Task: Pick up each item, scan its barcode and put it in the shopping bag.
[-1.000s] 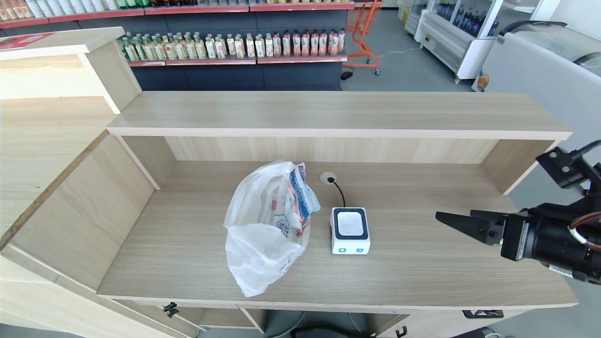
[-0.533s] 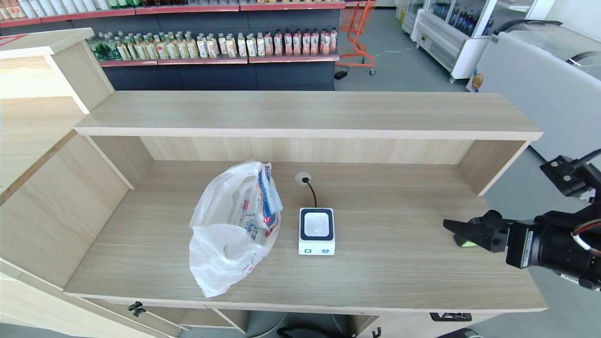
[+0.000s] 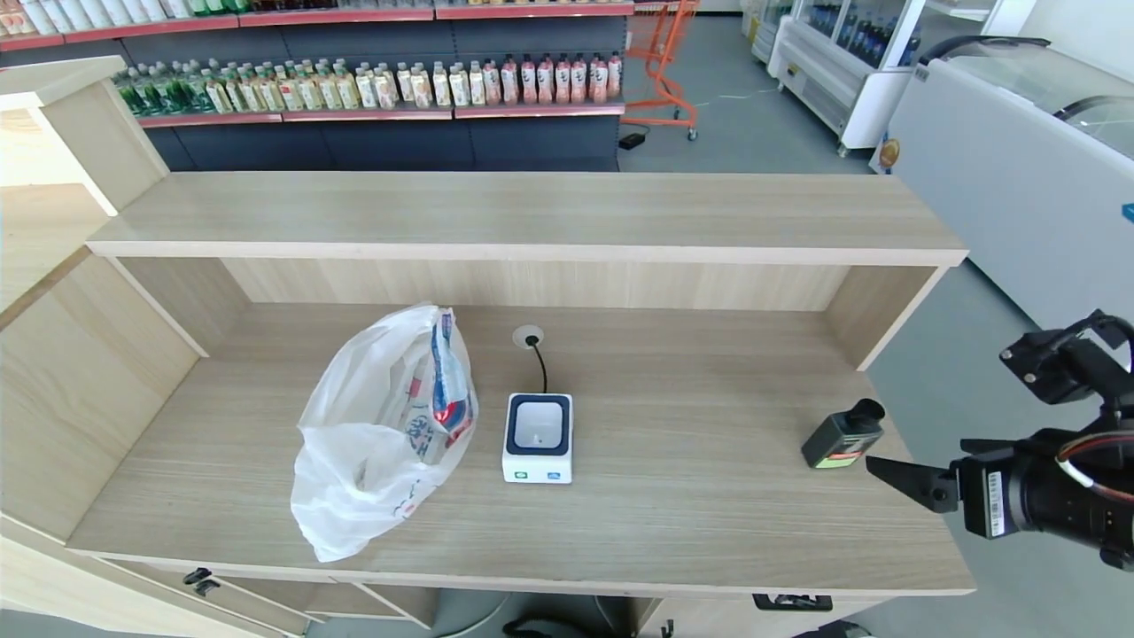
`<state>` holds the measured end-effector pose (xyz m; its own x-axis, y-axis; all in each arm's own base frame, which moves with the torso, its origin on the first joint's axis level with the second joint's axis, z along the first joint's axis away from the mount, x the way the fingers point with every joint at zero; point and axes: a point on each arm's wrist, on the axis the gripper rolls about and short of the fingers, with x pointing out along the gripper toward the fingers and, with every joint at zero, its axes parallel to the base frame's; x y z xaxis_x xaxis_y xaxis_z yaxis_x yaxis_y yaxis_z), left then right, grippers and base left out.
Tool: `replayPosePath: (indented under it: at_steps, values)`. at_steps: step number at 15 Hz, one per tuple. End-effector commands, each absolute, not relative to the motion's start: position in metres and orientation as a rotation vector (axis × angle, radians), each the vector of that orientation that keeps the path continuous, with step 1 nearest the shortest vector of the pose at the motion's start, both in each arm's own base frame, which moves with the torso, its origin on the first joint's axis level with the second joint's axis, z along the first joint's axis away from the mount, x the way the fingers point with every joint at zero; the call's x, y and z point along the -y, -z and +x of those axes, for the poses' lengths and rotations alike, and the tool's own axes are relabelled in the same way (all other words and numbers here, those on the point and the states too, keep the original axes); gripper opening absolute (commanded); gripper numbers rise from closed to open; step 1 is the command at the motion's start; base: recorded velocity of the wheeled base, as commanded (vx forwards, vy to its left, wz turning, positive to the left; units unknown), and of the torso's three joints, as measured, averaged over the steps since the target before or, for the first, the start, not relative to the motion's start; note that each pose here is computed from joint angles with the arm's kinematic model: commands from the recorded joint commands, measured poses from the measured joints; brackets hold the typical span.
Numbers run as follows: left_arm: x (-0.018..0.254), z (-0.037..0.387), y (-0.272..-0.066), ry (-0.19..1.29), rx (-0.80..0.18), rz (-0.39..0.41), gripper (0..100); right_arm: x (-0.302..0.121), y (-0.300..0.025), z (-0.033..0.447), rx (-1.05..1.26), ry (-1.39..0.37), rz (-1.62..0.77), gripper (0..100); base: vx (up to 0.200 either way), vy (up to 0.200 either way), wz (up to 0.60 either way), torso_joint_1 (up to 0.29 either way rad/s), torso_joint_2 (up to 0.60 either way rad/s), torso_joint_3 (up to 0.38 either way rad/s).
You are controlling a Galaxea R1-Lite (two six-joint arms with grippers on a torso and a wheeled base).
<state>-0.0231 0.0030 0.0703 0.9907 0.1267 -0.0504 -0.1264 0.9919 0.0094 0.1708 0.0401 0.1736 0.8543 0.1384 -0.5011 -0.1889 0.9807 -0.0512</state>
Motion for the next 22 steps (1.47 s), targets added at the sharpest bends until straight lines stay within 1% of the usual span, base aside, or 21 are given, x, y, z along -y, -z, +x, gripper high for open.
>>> replayPosePath:
  at_steps: [1,3,5,7,9,10,12,14,16,18,22]
  values:
    - [-0.003,-0.023,-0.07,-0.129,-0.052,0.007,100,-0.032,-0.173,0.156,-0.585,-0.052,-0.2,100,0.0,0.0,0.0,0.0,0.0,0.0]
    - [-0.003,-0.023,-0.07,-0.129,-0.052,0.007,100,-0.028,-0.17,0.157,-0.628,0.032,-0.229,100,0.0,0.0,0.0,0.0,0.0,0.0]
    - [-0.003,-0.023,-0.07,-0.129,-0.052,0.007,100,-0.014,-0.162,0.171,-0.697,0.167,-0.289,100,0.0,0.0,0.0,0.0,0.0,0.0]
    - [-0.003,-0.023,-0.07,-0.129,-0.052,0.007,100,0.006,-0.153,0.192,-0.784,0.242,-0.324,100,0.0,0.0,0.0,0.0,0.0,0.0]
    - [-0.003,-0.023,-0.07,-0.129,-0.052,0.007,100,0.024,-0.138,0.214,-0.892,0.263,-0.382,100,0.0,0.0,0.0,0.0,0.0,0.0]
    - [-0.003,-0.023,-0.07,-0.129,-0.051,0.006,100,0.031,-0.133,0.229,-0.922,0.261,-0.407,100,0.0,0.0,0.0,0.0,0.0,0.0]
    - [-0.003,-0.023,-0.07,-0.129,-0.051,0.006,100,0.035,-0.126,0.246,-0.946,0.197,-0.466,100,0.0,0.0,0.0,0.0,0.0,0.0]
    - [-0.003,-0.023,-0.07,-0.129,-0.051,0.006,100,0.037,-0.117,0.265,-0.896,0.16,-0.515,100,0.0,0.0,0.0,0.0,0.0,0.0]
    - [-0.003,-0.023,-0.07,-0.129,-0.052,0.007,100,0.038,-0.111,0.284,-0.844,0.058,-0.559,100,0.0,0.0,0.0,0.0,0.0,0.0]
    - [-0.003,-0.023,-0.07,-0.129,-0.051,0.006,100,0.039,-0.106,0.294,-0.851,0.016,-0.604,100,0.0,0.0,0.0,0.0,0.0,0.0]
    - [-0.003,-0.023,-0.07,-0.129,-0.052,0.007,100,0.039,-0.095,0.306,-0.87,-0.014,-0.6,100,0.0,0.0,0.0,0.0,0.0,0.0]
